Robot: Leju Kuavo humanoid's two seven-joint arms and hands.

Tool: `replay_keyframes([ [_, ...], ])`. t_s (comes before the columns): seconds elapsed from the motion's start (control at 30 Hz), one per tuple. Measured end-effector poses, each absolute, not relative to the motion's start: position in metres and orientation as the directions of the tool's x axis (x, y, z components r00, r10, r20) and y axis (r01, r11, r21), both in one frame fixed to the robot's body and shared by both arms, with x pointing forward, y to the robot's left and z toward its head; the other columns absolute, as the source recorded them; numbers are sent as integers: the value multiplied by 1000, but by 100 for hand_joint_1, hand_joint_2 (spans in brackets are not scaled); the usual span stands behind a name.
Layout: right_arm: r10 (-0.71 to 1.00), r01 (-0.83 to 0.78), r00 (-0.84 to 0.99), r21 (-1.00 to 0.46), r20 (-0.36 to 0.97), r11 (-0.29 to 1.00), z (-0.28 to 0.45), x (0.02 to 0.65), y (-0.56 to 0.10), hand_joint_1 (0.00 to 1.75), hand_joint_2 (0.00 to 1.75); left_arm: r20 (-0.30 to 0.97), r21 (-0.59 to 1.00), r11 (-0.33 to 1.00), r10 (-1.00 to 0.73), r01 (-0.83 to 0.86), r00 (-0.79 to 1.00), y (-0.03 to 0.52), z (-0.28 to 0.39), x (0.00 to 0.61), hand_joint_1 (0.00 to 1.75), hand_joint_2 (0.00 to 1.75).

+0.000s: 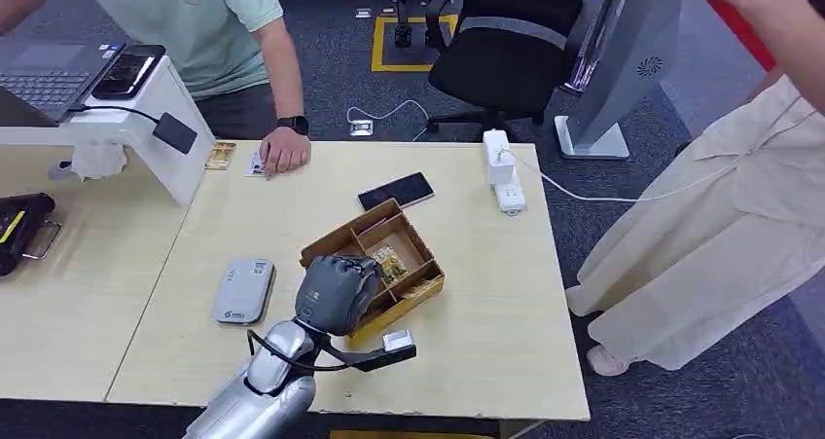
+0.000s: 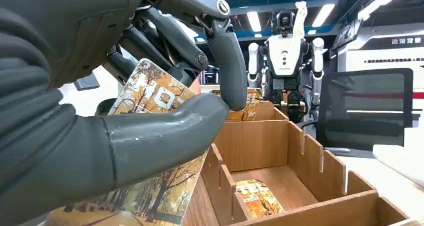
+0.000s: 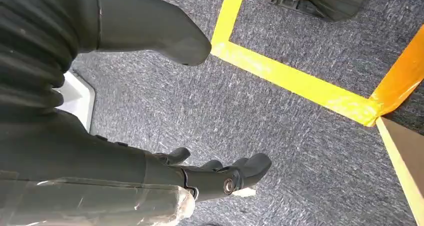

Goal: Pass the card to the sensor for recognition and then transmit it.

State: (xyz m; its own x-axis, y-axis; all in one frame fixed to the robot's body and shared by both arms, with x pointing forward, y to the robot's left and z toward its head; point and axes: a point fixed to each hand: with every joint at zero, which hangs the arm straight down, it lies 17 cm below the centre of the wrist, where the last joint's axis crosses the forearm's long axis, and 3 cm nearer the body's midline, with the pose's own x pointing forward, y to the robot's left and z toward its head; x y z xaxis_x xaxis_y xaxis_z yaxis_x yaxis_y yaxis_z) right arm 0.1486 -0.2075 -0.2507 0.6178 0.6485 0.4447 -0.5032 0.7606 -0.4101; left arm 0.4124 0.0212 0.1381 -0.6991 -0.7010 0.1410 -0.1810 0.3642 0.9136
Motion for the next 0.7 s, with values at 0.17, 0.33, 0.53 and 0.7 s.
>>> replay_keyframes([
  [0.17, 649, -504, 617, -410, 445, 760, -251, 149, -207, 0, 175, 141, 914, 364, -701, -181, -699, 21, 138, 412, 175, 175],
  [0.33, 654, -510, 616, -411, 439, 756, -251, 148, -207, 0, 175, 123, 901, 376, -703, -219, -700, 22, 148, 411, 175, 175],
  [0.53, 671, -531, 608, -411, 426, 741, -253, 145, -206, 0, 175, 153, 782, 489, -751, -386, -642, 88, 266, 467, 175, 175],
  [0.7, 672, -532, 605, -412, 427, 740, -252, 146, -206, 0, 175, 113, 746, 491, -760, -451, -640, 97, 293, 465, 175, 175],
])
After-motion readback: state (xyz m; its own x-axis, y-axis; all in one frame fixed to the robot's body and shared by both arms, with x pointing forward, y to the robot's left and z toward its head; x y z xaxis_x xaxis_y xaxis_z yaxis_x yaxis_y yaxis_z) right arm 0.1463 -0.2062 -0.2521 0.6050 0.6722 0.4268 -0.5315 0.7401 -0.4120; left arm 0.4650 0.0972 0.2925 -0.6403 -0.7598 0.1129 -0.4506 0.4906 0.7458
